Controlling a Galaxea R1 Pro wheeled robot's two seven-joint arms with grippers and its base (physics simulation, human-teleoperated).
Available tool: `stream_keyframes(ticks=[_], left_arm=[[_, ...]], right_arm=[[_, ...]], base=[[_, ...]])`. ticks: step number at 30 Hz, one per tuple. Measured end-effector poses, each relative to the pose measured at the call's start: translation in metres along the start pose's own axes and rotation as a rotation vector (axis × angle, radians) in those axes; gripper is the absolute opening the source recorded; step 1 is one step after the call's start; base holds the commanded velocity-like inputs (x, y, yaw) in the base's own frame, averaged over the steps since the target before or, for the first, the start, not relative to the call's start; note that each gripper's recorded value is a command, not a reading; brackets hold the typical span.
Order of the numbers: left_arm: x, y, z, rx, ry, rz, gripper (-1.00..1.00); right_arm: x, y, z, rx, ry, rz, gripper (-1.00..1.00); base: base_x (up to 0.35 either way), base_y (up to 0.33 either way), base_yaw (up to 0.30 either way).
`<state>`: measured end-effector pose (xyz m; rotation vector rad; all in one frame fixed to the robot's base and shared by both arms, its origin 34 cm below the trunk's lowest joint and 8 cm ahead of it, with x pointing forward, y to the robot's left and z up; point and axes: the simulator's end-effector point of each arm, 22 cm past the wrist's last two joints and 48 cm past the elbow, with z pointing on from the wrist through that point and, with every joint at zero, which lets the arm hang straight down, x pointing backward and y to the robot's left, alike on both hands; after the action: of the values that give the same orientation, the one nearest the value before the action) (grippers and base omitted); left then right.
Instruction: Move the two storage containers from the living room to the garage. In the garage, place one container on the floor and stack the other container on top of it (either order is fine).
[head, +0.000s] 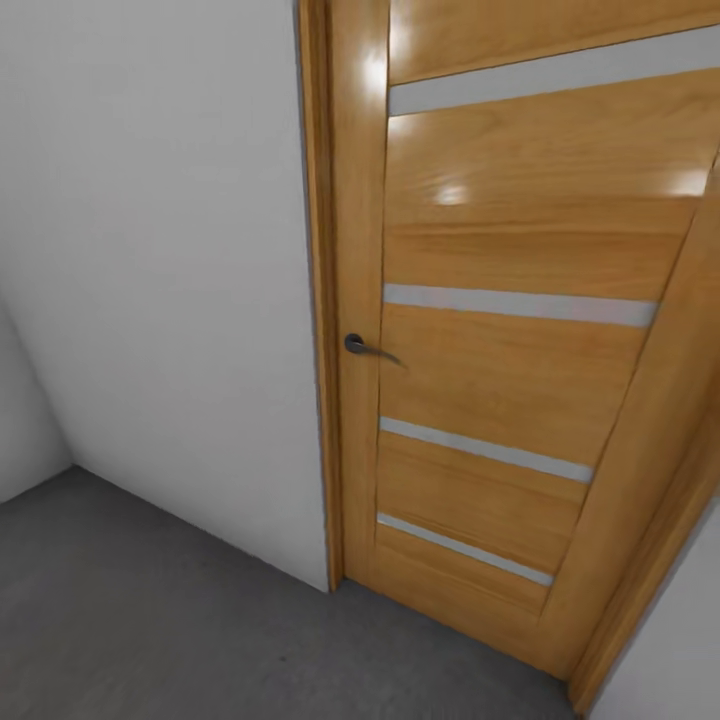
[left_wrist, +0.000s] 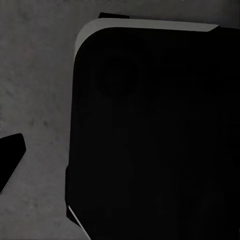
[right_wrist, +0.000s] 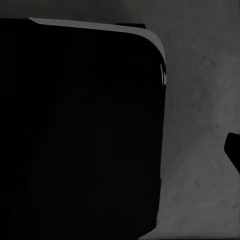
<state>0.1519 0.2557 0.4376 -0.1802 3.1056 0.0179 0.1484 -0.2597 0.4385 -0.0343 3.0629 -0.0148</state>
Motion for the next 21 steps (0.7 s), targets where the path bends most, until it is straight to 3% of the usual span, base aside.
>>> stream_keyframes(ticks=[14, 21], left_arm=[[0.0, -0.004, 0.0, 0.004, -0.002, 0.002, 1.0], [-0.014, -0.003, -0.001, 0.004, -0.068, 0.0, 1.0]], right_arm=[[-0.002, 0.0, 0.0, 0.001, -0.007, 0.005, 1.0], [-0.002, -0.001, 0.0, 0.001, -0.01, 0.008, 1.0]], base=[[0.0, 0.0, -0.286], [0.0, 0.0, -0.285]])
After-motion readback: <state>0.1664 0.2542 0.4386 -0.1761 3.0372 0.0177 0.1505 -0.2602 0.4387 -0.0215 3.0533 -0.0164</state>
